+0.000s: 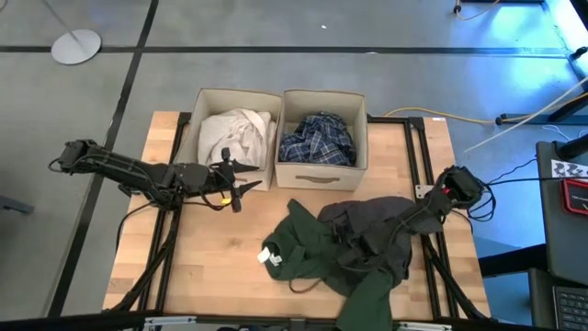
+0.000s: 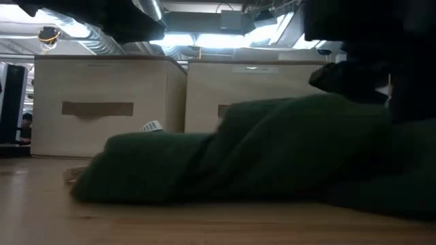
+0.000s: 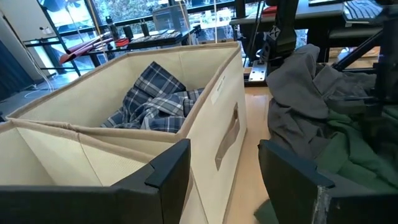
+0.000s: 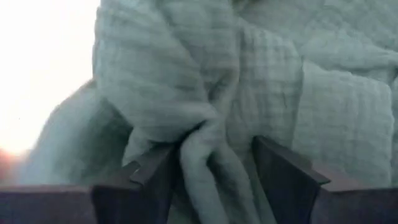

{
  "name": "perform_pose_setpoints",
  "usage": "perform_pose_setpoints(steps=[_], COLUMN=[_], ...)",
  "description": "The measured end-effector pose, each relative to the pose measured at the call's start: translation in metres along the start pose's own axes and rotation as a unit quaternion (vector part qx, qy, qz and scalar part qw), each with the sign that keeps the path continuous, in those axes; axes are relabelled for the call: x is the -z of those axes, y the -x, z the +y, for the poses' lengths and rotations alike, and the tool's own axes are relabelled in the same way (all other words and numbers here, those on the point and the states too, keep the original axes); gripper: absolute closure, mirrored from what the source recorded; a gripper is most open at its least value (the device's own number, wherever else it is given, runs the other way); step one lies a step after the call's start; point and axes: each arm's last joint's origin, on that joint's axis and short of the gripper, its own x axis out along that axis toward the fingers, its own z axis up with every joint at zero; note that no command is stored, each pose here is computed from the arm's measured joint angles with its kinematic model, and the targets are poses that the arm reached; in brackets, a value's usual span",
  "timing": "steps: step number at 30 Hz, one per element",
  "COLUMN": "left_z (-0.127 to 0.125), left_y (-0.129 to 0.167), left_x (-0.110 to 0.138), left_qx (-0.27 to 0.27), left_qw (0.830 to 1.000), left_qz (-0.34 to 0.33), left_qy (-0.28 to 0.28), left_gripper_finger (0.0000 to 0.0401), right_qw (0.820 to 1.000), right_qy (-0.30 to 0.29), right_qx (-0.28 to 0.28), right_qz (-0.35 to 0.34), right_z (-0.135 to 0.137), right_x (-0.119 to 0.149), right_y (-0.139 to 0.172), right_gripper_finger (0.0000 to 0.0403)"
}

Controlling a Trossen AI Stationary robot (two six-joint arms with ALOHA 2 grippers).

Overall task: Sort clothes
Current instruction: Put the green polo shirt into the left laundry organizer

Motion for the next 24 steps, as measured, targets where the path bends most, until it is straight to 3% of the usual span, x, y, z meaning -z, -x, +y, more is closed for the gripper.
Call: perform_pose_setpoints(steps=[3,7,16,24], left_z=[0.0,0.0,0.0,0.0], left_y=[0.0,0.0,0.0,0.0], left_x=[0.0,0.001,0.003,0.003], left_qx=[0.0,0.0,0.001,0.001], left_qw=[1.0,1.0,1.0,1.0], left_qz=[0.002,0.003,0.013,0.014], left_qy=[-0.002,-0.001,-0.002,-0.003], left_gripper_finger=[0.0221,0.0221,0.0221,0.0221], right_qw=[0.998,0.999,0.998,0.993], right_qy=[-0.045,-0.03,-0.058,0.062], right_qx=[-0.04,-0.027,-0.022,0.104], right_qz=[-0.006,-0.016,-0.011,-0.007], right_z=[-0.004,-0.014,-0.039,-0.051], right_x=[-0.013,-0.022,-0.03,-0.023], right_y=[0.007,0.01,0.01,-0.01], right_gripper_finger=[0.0192,0.0186,0.0115,0.0101])
